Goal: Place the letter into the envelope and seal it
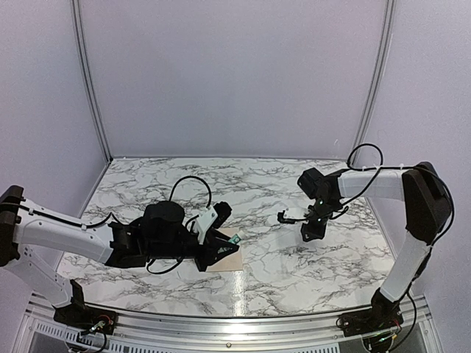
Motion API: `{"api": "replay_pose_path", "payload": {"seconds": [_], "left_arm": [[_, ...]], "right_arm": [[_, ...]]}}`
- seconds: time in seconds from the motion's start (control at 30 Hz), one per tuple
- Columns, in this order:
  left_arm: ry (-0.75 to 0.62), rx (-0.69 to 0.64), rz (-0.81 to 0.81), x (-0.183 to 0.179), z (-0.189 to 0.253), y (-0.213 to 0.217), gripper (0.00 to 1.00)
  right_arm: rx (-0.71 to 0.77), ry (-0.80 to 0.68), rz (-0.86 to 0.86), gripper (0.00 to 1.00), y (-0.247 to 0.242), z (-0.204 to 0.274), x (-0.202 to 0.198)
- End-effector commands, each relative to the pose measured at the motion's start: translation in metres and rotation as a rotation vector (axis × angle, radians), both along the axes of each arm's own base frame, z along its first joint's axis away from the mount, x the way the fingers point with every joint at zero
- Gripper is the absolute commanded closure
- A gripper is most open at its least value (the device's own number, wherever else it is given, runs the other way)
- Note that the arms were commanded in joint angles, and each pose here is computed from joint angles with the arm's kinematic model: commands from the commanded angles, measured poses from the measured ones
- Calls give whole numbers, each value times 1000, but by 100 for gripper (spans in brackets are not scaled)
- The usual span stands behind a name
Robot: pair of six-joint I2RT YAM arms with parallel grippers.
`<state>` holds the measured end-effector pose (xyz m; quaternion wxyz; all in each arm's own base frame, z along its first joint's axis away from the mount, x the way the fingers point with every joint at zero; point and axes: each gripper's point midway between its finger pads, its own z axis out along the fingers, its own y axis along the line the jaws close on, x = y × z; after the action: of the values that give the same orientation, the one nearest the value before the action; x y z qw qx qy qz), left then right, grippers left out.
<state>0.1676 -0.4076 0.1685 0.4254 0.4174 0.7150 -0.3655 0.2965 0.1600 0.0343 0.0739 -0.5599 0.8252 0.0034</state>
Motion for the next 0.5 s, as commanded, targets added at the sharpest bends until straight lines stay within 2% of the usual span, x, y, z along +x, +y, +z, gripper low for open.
{"api": "replay_pose_path", "payload": {"seconds": [0.0,0.17,0.37,0.47], "left_arm": [[-12,-22,14,2,10,3,100],[-16,-29,14,2,14,2,100],[-22,-68,48,10,30,-2,100],[-39,-117,140,26,48,-2,100]], "right_arm": [[35,5,-28,77,2,2,4],[78,-16,-31,58,7,30,8],[173,-73,-45,55,20,78,13],[285,-103,-44,55,36,106,14]]}}
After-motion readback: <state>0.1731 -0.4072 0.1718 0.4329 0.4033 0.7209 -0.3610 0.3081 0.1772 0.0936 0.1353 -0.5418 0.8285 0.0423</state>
